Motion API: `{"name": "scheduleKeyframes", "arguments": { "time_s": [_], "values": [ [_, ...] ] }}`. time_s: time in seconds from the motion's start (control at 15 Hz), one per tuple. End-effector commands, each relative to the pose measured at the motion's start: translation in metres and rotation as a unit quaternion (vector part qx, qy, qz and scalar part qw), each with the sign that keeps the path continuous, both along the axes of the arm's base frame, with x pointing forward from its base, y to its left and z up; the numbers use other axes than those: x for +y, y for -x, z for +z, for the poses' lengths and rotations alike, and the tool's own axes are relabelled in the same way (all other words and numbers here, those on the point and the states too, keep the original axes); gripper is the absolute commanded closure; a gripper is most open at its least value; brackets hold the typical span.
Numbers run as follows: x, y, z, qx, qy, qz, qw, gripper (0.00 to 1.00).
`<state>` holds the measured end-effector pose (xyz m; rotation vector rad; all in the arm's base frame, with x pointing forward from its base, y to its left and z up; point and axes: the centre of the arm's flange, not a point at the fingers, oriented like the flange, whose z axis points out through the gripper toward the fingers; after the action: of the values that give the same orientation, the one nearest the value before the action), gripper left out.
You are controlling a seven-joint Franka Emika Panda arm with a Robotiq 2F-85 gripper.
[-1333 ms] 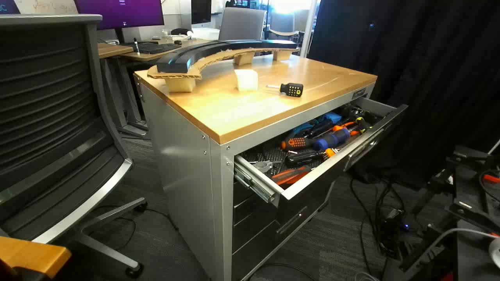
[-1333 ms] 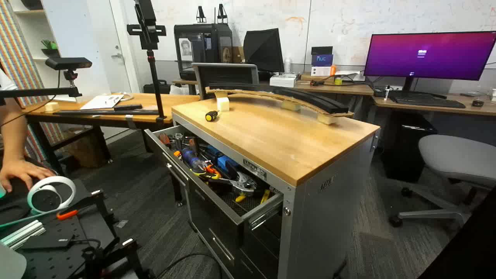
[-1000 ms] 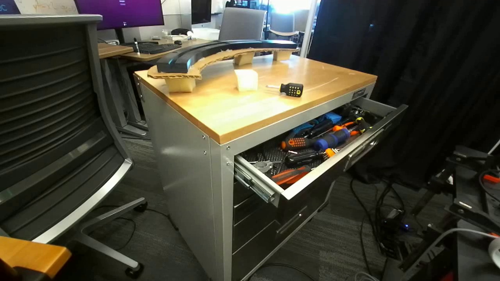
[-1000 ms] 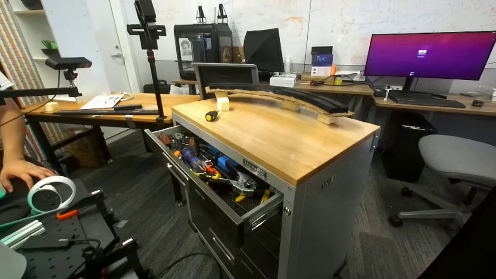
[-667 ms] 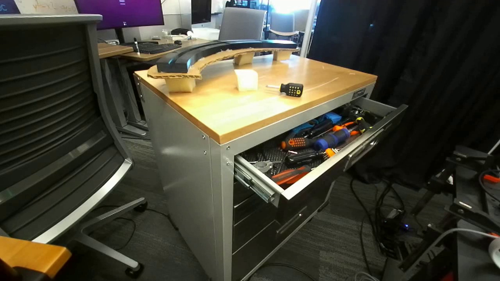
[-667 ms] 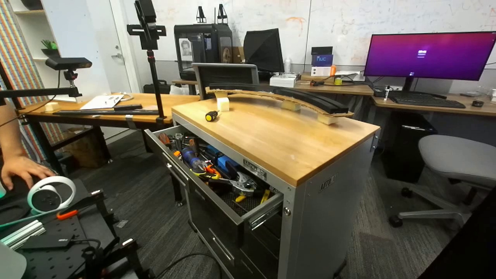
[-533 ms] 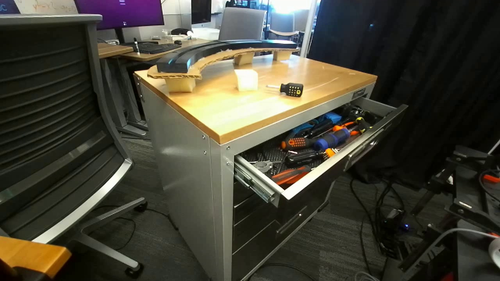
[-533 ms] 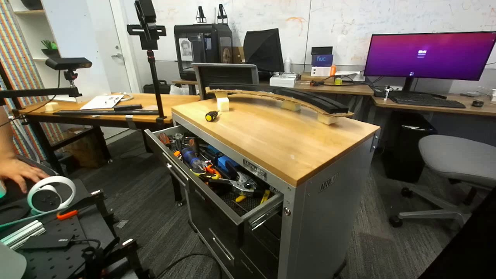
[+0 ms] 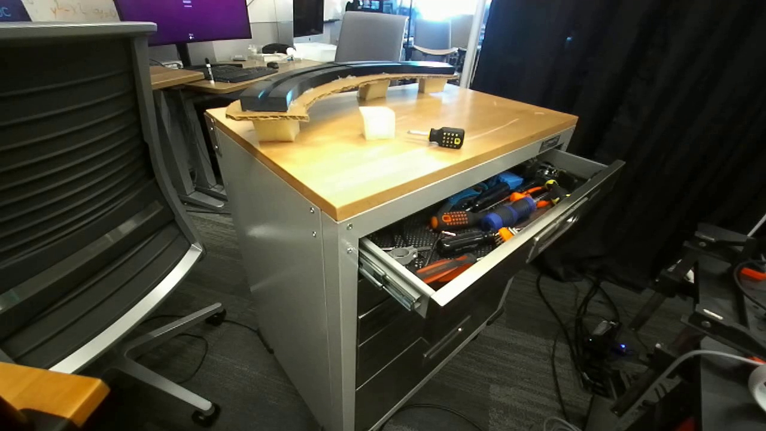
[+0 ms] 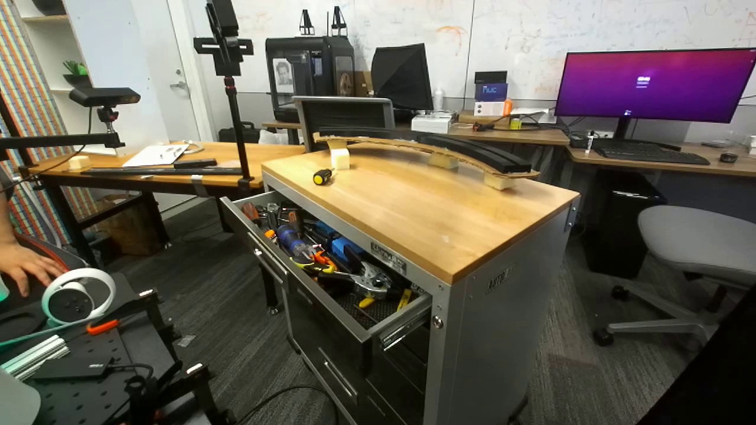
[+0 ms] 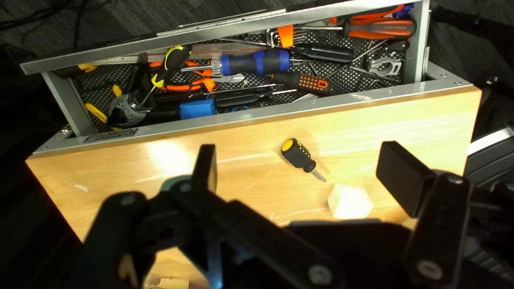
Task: Put the screwdriver in the drawer and close it
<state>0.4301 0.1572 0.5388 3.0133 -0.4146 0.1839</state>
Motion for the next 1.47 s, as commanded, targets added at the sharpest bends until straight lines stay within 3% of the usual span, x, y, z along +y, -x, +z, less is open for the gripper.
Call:
{"name": "scheduleKeyframes", "arguments": {
  "time_s": [0.0,0.33,0.73,1.07,1.4],
  "values": [
    [-0.008,-0.041,-0.029,-0.004,-0.014,-0.017,0.9997,0.0],
    [-0.026,-0.112,-0.113,0.015,-0.055,-0.033,0.9978,0.0],
    [-0.034,-0.161,-0.198,0.051,-0.084,-0.043,0.9943,0.0],
    [-0.009,-0.183,-0.234,0.066,-0.104,-0.027,0.9919,0.0],
    [-0.006,-0.2,-0.243,0.04,-0.07,-0.019,0.9966,0.0]
  ]
}}
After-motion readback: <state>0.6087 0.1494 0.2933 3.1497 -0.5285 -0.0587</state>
